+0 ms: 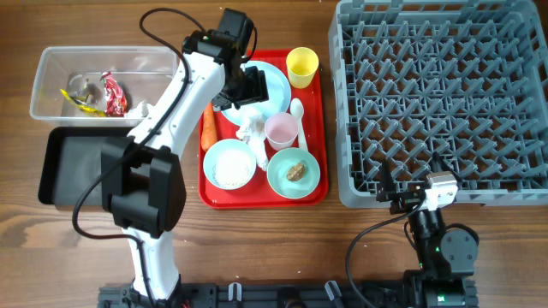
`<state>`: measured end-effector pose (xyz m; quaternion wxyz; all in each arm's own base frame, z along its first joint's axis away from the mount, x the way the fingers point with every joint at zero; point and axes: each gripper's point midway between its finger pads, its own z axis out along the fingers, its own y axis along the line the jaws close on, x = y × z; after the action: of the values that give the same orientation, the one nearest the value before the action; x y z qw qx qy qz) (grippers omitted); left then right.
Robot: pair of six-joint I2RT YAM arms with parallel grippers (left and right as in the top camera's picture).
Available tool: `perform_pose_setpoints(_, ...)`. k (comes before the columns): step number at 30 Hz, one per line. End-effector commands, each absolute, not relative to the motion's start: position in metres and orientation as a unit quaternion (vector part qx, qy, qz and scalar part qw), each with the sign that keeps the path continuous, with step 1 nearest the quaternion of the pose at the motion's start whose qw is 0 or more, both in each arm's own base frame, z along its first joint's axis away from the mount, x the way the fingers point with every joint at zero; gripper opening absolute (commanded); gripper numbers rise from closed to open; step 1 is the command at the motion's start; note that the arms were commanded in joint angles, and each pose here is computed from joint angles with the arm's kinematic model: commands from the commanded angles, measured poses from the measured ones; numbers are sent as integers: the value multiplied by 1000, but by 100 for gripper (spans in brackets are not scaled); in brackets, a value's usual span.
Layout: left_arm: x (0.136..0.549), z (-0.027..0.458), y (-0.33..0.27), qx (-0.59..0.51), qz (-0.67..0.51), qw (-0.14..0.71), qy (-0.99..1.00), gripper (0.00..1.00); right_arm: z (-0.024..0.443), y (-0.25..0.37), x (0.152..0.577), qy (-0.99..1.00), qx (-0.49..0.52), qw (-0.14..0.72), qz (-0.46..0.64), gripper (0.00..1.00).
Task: Sort waste into correct bins and load items into the dishwasher rack
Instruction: 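Return the left gripper to the plate and grasp remaining tissue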
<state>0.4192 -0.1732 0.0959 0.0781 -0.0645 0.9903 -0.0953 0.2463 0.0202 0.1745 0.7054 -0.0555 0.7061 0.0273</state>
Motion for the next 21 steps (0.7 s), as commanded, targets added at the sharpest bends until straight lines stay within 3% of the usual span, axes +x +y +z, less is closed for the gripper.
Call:
perform_pose_setpoints(1,419,76,-176,-70,-91,58,992,77,177,22,246,702,-63,709,27,100)
perform_pose_setpoints(8,413,42,-180,-65,-76,22,995,77,177,22,246,702,-63,709,27,100)
perform_pose_setpoints(21,417,30,-181,-59,-57,30,996,75,177,22,246,702,-63,709,27,100)
